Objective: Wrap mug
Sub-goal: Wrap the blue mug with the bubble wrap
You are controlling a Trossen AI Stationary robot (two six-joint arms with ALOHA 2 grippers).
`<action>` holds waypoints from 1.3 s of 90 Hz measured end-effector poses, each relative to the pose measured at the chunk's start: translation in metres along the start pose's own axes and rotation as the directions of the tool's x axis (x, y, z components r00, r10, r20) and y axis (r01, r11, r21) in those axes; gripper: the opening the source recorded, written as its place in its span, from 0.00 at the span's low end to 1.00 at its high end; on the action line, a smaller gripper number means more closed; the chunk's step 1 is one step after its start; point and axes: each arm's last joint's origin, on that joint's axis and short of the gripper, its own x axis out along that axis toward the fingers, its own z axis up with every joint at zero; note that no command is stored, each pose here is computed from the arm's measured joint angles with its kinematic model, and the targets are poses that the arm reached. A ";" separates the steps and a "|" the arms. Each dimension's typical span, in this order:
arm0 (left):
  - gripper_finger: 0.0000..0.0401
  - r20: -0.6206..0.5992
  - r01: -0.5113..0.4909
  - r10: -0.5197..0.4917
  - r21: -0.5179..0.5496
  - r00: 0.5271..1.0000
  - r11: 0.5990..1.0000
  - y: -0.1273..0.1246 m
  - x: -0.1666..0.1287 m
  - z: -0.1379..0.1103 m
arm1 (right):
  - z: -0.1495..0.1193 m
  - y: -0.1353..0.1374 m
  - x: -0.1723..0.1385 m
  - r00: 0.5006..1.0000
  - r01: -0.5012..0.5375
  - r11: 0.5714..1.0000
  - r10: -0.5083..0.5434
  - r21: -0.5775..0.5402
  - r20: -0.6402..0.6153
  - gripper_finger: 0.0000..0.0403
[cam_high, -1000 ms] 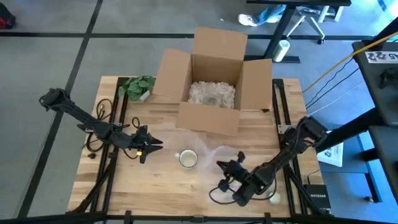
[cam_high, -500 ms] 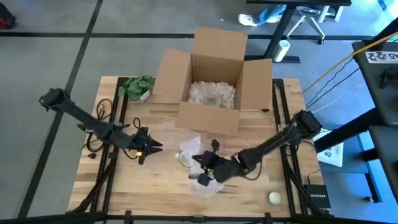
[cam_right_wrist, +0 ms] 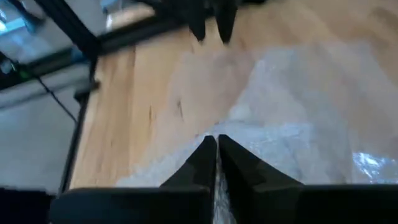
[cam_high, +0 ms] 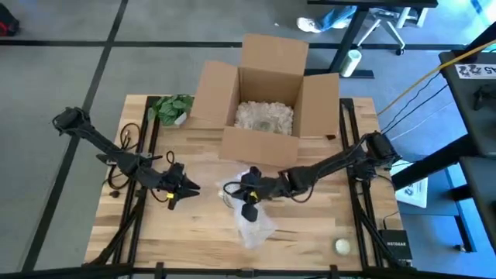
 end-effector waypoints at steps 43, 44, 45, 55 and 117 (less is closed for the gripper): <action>0.26 -0.004 0.012 -0.012 0.013 1.000 1.000 -0.002 -0.001 -0.002 | 0.046 0.011 0.048 0.895 0.038 0.994 -0.081 -0.105 -0.438 0.00; 0.26 -0.005 0.013 -0.013 0.011 1.000 1.000 -0.003 -0.001 -0.002 | 0.046 0.011 0.049 0.891 0.035 0.994 -0.078 -0.104 -0.447 0.00; 0.26 -0.006 0.015 -0.015 0.010 1.000 1.000 -0.003 -0.002 -0.002 | 0.046 0.012 0.050 0.888 0.032 0.994 -0.075 -0.101 -0.454 0.00; 0.26 -0.025 0.030 -0.030 0.007 0.999 1.000 -0.005 -0.003 -0.005 | 0.041 0.010 0.061 0.855 0.012 0.997 -0.053 -0.082 -0.516 0.00; 0.26 -0.254 -0.125 0.102 -0.076 0.962 0.989 0.005 -0.012 -0.034 | 0.006 0.017 0.069 0.710 -0.094 0.992 0.006 -0.087 -0.704 0.00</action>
